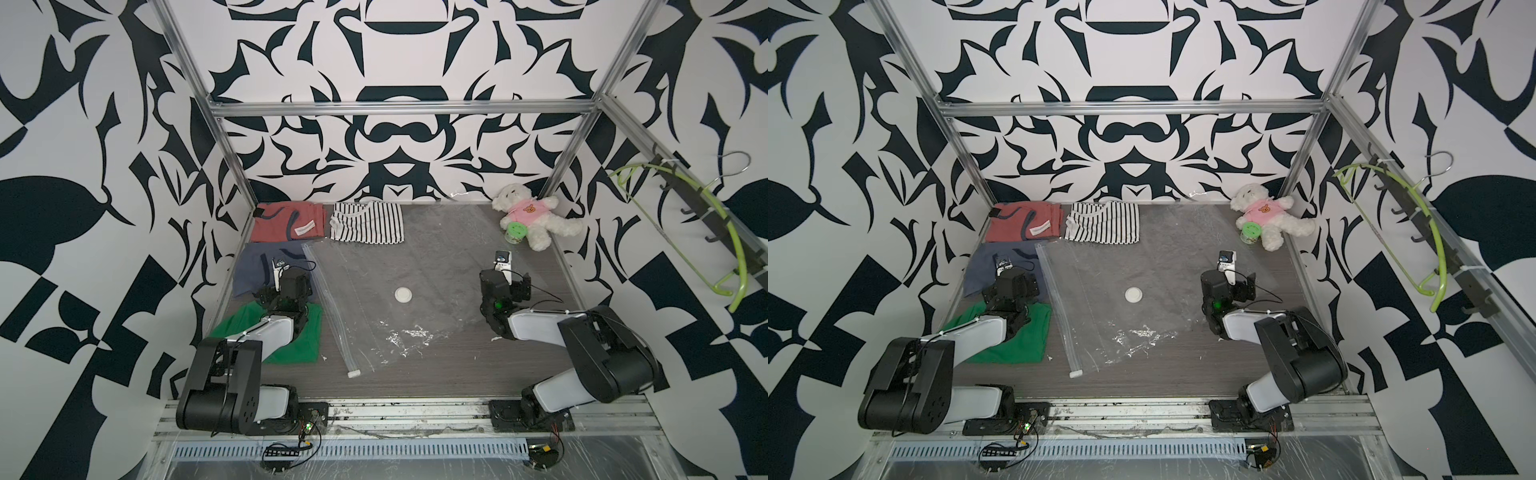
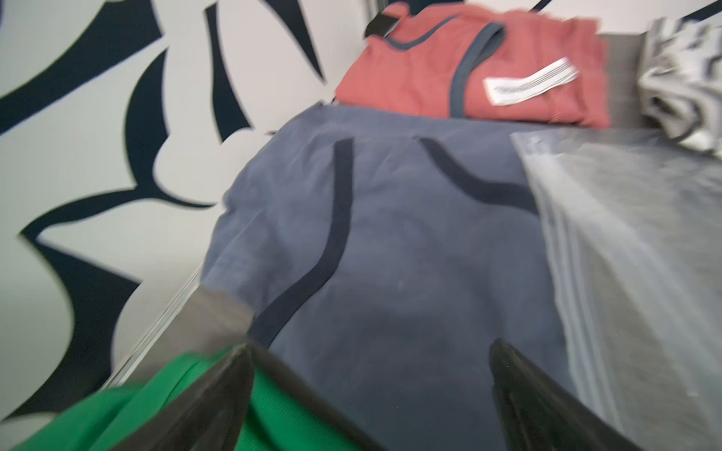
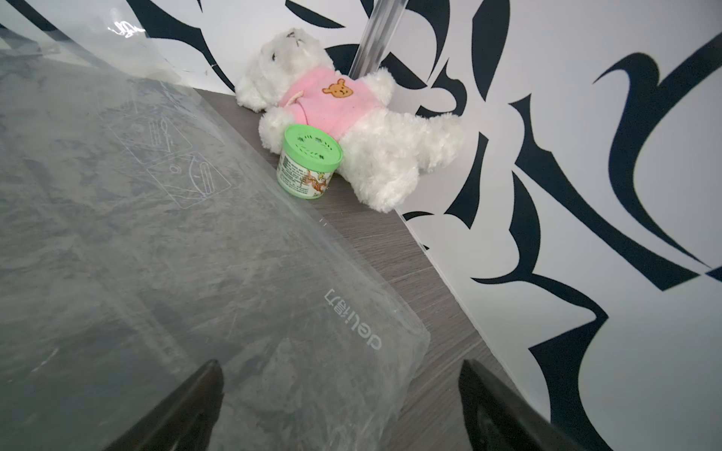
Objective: Take the tank top out of the vacuum bag
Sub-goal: Reset both arms
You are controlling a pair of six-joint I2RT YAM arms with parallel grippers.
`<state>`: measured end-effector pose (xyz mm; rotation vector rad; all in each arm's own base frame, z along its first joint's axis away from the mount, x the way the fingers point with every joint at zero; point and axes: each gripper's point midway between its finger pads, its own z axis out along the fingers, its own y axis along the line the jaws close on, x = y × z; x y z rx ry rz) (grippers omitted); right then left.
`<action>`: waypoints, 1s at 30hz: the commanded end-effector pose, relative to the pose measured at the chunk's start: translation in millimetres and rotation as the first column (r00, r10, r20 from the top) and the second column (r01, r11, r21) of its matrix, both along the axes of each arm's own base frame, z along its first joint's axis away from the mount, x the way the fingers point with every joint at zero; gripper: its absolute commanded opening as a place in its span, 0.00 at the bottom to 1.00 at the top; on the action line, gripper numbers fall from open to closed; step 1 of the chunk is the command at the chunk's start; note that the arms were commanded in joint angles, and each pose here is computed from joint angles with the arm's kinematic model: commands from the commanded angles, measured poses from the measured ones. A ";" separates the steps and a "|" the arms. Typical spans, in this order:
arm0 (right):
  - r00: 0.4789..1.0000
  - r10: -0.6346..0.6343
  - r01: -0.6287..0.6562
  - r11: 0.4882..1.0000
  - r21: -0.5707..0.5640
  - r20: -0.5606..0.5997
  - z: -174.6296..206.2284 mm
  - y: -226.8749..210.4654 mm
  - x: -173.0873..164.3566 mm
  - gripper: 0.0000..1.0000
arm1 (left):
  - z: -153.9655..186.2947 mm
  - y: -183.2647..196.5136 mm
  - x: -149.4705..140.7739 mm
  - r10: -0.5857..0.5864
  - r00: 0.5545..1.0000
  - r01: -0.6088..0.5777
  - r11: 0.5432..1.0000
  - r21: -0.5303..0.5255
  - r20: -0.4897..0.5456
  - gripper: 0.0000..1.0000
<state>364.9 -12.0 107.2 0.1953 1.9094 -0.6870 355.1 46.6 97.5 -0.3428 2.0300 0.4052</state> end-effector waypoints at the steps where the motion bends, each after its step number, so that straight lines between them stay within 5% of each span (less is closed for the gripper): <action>1: 0.995 0.040 -0.040 0.999 -0.008 0.087 23.0 9.1 19.7 0.96 | 22.4 -20.3 18.0 -0.140 0.978 0.142 0.990 -0.001 0.157 0.99; 7: 0.946 0.222 -0.218 0.975 -0.043 0.238 19.9 31.7 -4.4 0.96 | 12.8 -46.0 12.9 -0.285 0.917 0.299 0.954 -0.008 0.280 0.99; 10: 0.924 0.313 -0.312 0.949 -0.042 0.220 14.3 45.8 -7.0 0.94 | 7.2 -59.5 12.3 -0.361 0.879 0.375 0.927 0.017 0.310 0.99; 16: 0.919 0.337 -0.334 0.941 -0.047 0.207 14.5 47.1 -1.6 1.00 | -0.4 -63.4 20.1 -0.372 0.900 0.379 0.925 0.014 0.226 0.99; 19: 0.912 0.365 -0.384 0.920 0.075 0.190 4.3 38.5 1.5 0.99 | -4.0 -60.7 32.4 -0.366 0.911 0.374 0.927 -0.004 0.187 0.99; 21: 0.914 0.370 -0.402 0.878 0.259 0.165 -16.3 22.8 3.8 0.96 | -6.1 -58.6 34.5 -0.362 0.917 0.371 0.928 -0.026 0.170 0.99; 30: 0.937 0.335 -0.349 0.869 0.350 0.101 -28.1 5.6 21.8 1.00 | -9.2 -46.7 38.7 -0.336 0.927 0.355 0.929 -0.103 0.165 0.99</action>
